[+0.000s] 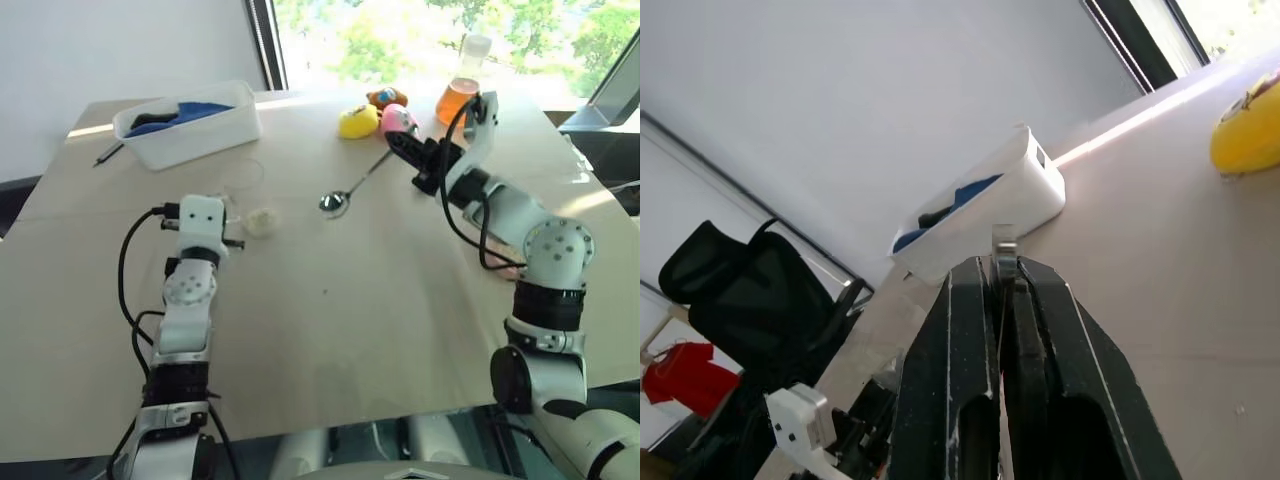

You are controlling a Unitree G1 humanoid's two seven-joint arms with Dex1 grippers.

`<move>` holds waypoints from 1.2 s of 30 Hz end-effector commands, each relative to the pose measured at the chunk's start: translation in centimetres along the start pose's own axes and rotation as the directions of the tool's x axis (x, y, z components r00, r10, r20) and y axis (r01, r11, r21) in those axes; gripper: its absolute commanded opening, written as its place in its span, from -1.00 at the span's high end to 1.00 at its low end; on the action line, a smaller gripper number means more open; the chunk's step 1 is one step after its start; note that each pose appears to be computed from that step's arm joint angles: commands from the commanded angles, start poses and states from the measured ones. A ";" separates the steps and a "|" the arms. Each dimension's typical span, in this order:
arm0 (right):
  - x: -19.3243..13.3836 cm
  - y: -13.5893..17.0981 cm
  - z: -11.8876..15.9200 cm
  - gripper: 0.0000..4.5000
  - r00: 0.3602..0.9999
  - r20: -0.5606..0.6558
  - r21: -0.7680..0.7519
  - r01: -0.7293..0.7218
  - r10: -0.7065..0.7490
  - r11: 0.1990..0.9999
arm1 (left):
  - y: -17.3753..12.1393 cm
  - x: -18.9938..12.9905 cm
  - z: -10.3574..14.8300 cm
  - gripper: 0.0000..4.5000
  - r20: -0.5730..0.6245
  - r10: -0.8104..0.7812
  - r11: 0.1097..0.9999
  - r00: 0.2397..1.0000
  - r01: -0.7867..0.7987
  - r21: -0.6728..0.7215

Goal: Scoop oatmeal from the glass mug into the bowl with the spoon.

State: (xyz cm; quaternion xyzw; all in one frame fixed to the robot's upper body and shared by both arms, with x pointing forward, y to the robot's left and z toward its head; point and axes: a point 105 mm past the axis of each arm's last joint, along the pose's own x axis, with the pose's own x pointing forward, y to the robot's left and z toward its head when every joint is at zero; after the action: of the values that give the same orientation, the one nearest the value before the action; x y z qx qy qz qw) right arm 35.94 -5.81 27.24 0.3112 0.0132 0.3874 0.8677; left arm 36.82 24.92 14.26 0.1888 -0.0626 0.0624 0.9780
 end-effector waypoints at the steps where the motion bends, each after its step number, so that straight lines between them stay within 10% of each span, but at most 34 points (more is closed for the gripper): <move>1: 0.4 1.6 1.5 1.00 0.997 0.052 -0.031 -0.054 0.056 0.998 | -0.6 0.6 1.1 0.86 0.028 -0.038 0.999 0.999 0.039 -0.014; 11: 1.5 3.0 2.2 1.00 0.993 0.077 -0.050 -0.087 0.091 0.995 | -1.5 0.7 0.5 0.97 -0.012 -0.074 0.996 0.997 0.073 -0.043; 22: 3.1 6.6 4.4 1.00 0.976 0.106 -0.131 -0.175 0.189 0.976 | -4.9 1.8 5.6 0.97 0.027 -0.266 0.954 0.964 0.267 -0.140; 36: 3.2 1.9 0.2 1.00 0.997 -0.078 -0.500 -0.028 -0.013 0.866 | -7.1 2.1 9.2 0.97 0.085 -0.417 0.901 0.905 0.424 -0.094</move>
State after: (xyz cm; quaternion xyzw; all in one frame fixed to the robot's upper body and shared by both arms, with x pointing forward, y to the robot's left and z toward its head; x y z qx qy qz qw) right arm 37.21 -2.21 27.97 0.0886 -0.0217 0.4035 0.9104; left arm 39.19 15.44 17.50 0.1360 -0.0033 -0.1510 0.9791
